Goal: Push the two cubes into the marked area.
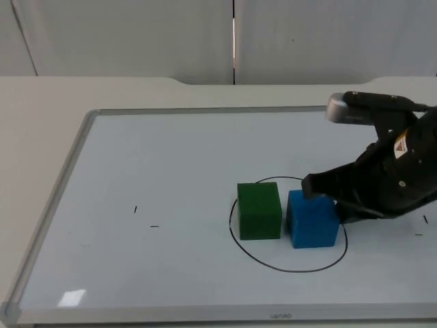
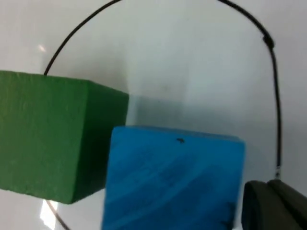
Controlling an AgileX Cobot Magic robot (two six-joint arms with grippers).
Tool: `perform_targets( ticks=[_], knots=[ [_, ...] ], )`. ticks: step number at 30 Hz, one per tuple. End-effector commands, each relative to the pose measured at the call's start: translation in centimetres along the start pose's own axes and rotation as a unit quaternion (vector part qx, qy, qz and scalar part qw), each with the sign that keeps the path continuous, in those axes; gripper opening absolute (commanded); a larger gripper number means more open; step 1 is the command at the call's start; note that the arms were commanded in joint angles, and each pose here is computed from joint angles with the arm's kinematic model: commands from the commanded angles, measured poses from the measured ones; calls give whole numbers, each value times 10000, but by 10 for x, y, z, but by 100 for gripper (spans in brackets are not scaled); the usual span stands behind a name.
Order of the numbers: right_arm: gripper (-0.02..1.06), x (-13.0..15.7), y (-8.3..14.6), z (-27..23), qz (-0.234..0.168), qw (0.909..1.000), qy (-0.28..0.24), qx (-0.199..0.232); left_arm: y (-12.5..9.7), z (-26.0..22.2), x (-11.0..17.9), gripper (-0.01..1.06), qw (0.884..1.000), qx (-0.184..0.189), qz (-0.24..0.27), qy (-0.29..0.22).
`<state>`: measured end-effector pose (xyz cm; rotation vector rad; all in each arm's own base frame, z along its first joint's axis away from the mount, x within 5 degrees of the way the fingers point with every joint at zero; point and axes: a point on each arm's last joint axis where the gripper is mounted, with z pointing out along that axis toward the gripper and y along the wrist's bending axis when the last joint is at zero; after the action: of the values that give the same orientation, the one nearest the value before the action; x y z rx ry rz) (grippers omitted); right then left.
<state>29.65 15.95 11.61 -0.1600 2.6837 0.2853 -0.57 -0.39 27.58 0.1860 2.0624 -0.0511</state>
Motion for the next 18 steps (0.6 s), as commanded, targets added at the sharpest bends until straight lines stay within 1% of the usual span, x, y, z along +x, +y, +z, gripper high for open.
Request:
perform_targets(
  ticks=[1, 2, 3, 5, 6, 8, 9, 11, 12, 13, 14, 15, 16, 18],
  knots=[
    [0, -8, -5, -10, -99, 9998, -179, 27, 0, 0, 0, 0, 10000, 42, 2, -54],
    [0, -12, -11, -16, -135, 9996, -231, 86, 0, 0, 0, 0, 10000, 42, 2, -54],
    [0, -12, -11, -16, -135, 9996, -231, 86, 0, 0, 0, 0, 10000, 42, 2, -54],
    [0, -21, -28, -36, -197, 9989, -305, 299, 0, 0, 0, 0, 10000, 42, 2, -54],
    [0, -23, -32, -41, -215, 9986, -312, 360, 0, 0, 0, 0, 10000, 42, 2, -54],
    [0, -31, -51, -69, -314, 9963, -440, 666, 0, 0, 0, 0, 10000, 42, 2, -54],
    [0, -31, -51, -69, -314, 9963, -440, 666, 0, 0, 0, 0, 10000, 42, 2, -54],
    [0, -34, -64, -97, -390, 9932, -562, 942, 0, 0, 0, 0, 10000, 42, 2, -54],
    [0, -35, -68, -112, -432, 9913, -673, 1048, 0, 0, 0, 0, 10000, 42, 2, -54],
    [0, -35, -68, -112, -432, 9913, -673, 1048, 0, 0, 0, 0, 10000, 42, 2, -54],
    [0, -35, -71, -124, -434, 9898, -741, 1140, 0, 0, 0, 0, 10000, 42, 2, -54],
    [0, -35, -73, -139, -467, 9876, -869, 1224, 0, 0, 0, 0, 10000, 42, 2, -54],
    [0, -34, -72, -163, -494, 9840, -1141, 1277, 0, 0, 0, 0, 10000, 42, 2, -54],
    [0, -31, -71, -184, -475, 9808, -1391, 1281, 0, 0, 0, 0, 10000, 42, 2, -54]
  ],
)
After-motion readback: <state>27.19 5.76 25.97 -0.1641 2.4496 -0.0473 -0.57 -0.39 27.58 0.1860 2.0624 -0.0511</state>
